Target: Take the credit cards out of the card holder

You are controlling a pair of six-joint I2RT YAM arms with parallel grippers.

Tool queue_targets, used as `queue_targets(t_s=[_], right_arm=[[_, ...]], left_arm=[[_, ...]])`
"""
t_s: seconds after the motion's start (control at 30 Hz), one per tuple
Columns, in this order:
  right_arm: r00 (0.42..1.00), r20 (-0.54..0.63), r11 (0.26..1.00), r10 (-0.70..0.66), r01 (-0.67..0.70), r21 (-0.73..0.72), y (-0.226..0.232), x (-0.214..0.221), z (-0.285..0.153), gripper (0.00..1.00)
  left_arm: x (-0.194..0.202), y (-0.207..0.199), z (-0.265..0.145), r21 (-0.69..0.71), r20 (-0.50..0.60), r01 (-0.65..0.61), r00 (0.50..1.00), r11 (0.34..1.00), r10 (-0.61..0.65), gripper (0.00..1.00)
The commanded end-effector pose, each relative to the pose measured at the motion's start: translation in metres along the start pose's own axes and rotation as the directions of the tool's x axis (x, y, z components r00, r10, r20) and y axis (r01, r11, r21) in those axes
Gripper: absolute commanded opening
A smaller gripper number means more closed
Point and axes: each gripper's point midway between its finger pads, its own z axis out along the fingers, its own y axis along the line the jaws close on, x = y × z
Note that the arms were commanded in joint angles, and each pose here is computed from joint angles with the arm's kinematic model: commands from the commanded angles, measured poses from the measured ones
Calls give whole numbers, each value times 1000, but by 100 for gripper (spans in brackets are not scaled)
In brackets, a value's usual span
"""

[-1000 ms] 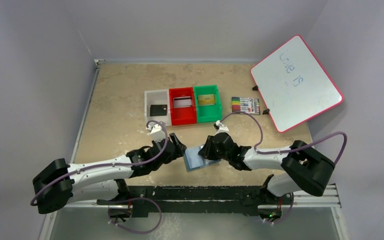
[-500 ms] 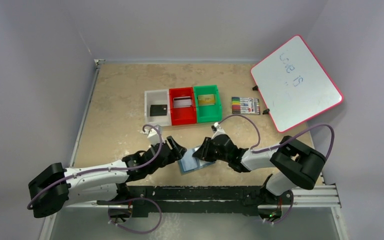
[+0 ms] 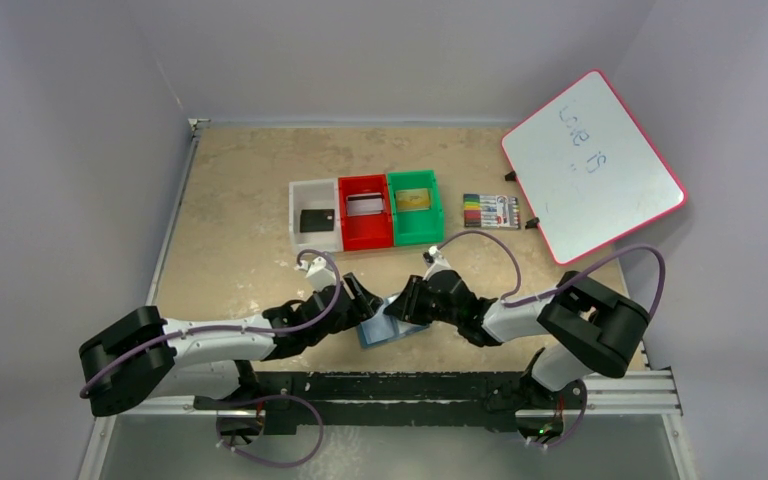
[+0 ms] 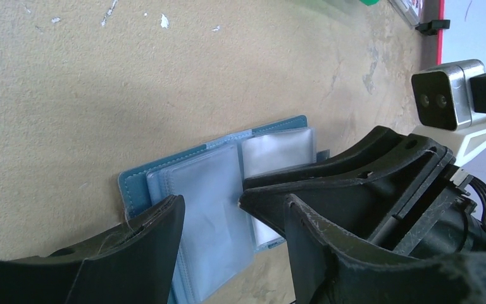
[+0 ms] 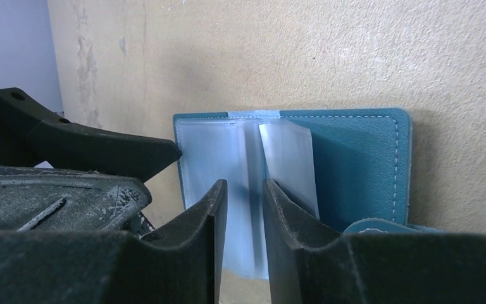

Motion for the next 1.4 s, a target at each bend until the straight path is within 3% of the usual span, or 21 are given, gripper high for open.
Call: queue_targets(t_s=[0.0, 0.33, 0.77, 1.1, 1.17, 1.37], right_arm=[[997, -71, 995, 1, 6, 96, -31, 22, -5, 31], [997, -72, 996, -2, 9, 91, -30, 22, -4, 32], [998, -65, 997, -5, 10, 82, -28, 20, -5, 33], [999, -36, 998, -26, 28, 54, -18, 12, -9, 47], [999, -34, 998, -26, 28, 56, -19, 11, -9, 45], [1000, -22, 999, -10, 11, 52, -20, 12, -10, 24]], left_arm=[[-8, -12, -1, 19, 35, 36, 999, 999, -36, 58], [-4, -8, 2, -31, 13, 6, 1000, 1000, -6, 58], [-2, -40, 4, 92, -5, 31, 1000, 995, -31, 52], [-4, -38, 3, 60, -4, 10, 1000, 998, -10, 52], [-5, -39, 3, 56, -1, 4, 1000, 998, -4, 52], [-7, -37, 2, 33, 4, -20, 1000, 999, 20, 53]])
